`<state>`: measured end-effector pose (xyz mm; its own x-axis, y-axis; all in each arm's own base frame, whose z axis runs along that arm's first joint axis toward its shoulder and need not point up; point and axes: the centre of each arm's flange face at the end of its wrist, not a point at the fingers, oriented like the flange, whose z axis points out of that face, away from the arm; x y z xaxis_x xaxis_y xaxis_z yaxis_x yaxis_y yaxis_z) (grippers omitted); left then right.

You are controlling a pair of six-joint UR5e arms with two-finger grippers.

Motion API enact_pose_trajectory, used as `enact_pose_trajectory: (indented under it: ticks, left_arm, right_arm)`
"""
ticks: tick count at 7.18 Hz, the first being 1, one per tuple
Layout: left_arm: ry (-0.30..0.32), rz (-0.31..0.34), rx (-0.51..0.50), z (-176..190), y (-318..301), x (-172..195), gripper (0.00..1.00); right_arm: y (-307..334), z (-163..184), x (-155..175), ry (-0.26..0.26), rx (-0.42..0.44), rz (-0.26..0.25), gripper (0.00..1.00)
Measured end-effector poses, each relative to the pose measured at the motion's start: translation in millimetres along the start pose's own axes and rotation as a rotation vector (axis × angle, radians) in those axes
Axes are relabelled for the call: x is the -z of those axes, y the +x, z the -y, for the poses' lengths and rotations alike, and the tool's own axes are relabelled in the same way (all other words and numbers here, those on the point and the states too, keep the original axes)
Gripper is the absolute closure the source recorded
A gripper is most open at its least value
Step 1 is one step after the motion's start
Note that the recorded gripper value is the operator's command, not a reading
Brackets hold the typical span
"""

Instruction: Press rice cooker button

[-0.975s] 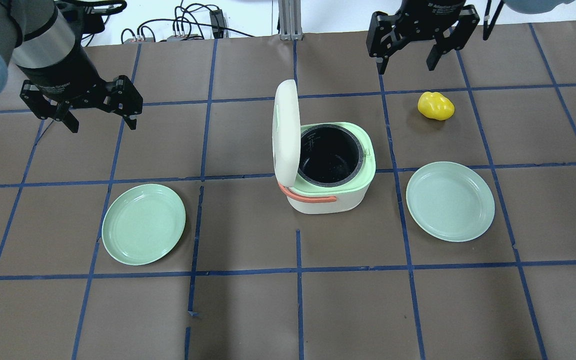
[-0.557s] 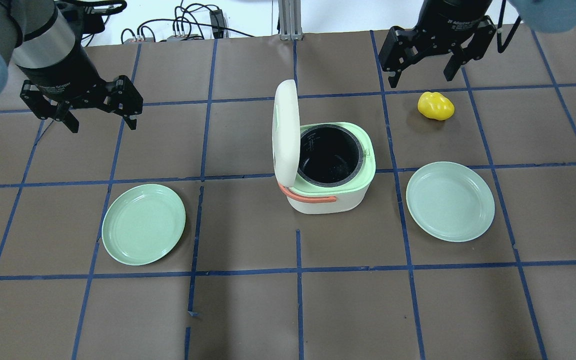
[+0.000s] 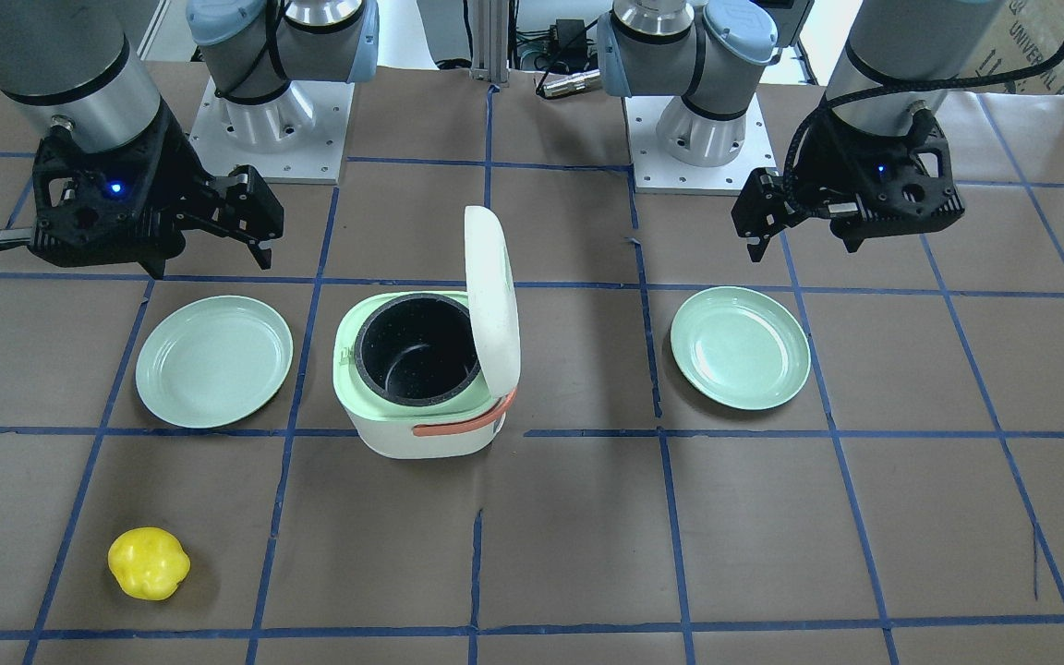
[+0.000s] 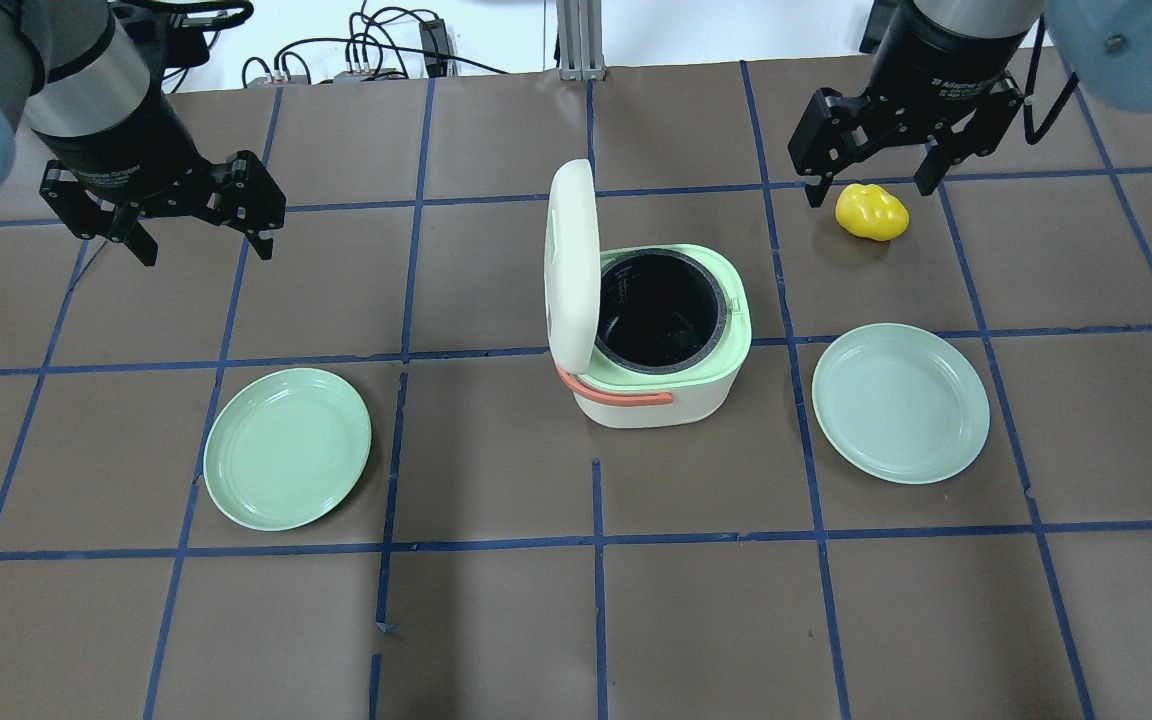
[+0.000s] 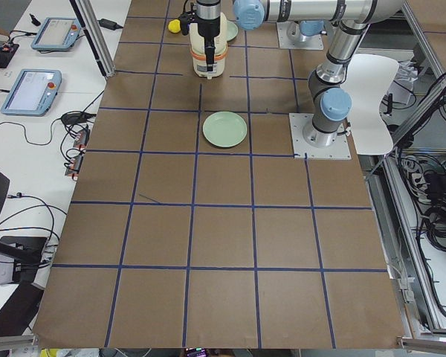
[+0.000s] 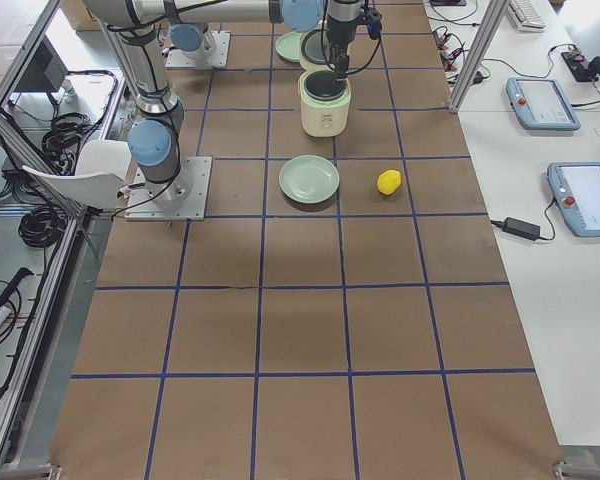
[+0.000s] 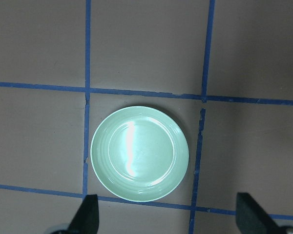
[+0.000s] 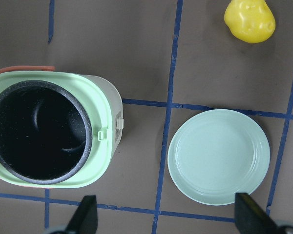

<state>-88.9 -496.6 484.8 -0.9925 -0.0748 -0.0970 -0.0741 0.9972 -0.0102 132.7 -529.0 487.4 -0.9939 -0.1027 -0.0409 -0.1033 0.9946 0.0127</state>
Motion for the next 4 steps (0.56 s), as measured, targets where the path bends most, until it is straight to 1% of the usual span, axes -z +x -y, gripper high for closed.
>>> enact_pose_trajectory:
  ticks: [4]
  left_arm:
    - [0.000, 0.000, 0.000, 0.0, 0.0, 0.0, 0.00]
  right_arm:
    - [2.2, 3.8, -3.8, 0.013, -0.003, -0.006, 0.00]
